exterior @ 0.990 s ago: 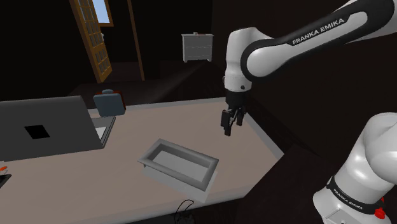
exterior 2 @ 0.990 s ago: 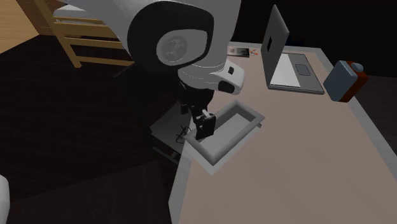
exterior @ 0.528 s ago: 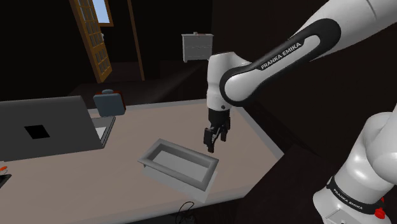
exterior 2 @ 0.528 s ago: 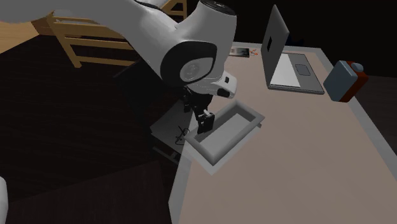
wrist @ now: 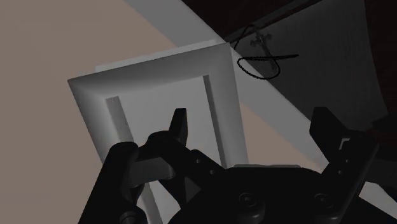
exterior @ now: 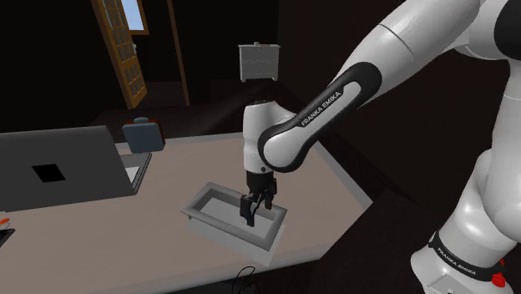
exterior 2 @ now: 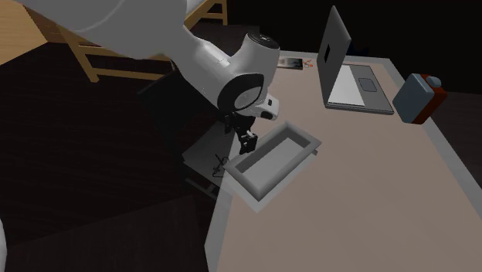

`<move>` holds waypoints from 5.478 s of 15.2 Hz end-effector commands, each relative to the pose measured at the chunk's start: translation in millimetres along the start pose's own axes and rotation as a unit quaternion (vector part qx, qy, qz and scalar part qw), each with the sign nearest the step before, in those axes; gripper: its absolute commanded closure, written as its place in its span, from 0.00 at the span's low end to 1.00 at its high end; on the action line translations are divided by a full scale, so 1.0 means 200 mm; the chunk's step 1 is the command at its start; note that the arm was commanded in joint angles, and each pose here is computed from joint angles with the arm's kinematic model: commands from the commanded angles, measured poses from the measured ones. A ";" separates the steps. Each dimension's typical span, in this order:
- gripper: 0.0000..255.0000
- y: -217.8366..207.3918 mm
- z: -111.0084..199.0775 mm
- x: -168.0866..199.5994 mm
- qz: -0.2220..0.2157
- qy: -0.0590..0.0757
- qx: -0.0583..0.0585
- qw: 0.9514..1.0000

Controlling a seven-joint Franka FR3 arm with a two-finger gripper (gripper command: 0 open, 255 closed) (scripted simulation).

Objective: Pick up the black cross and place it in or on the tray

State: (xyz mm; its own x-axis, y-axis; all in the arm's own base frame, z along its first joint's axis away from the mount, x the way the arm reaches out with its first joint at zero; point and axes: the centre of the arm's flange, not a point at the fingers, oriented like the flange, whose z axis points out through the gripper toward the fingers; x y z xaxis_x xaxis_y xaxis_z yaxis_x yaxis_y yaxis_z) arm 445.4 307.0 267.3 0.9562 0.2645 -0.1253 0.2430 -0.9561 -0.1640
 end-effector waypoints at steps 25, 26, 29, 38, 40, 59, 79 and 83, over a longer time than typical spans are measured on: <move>0.00 -0.35 0.70 0.34 -0.030 -0.013 0.027 0.999; 1.00 -0.35 0.70 0.34 -0.030 -0.013 0.027 0.999; 1.00 -0.35 0.70 0.34 -0.030 -0.013 0.027 0.999; 0.00 -0.43 0.79 0.15 -0.015 0.044 -0.019 0.999; 0.00 -0.52 0.91 -0.03 0.001 0.102 -0.066 0.993; 0.00 -0.61 1.45 -0.28 0.038 0.236 -0.176 0.955; 0.00 -0.60 1.87 -0.05 0.063 0.135 -0.197 0.969; 0.00 -0.55 1.96 -0.02 0.063 0.135 -0.197 0.969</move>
State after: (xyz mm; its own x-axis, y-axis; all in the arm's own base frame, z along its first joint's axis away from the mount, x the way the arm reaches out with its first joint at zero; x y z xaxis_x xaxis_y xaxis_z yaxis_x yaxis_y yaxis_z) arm 348.7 463.9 -93.4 0.9768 0.1534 0.1497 0.1174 -0.9673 0.2249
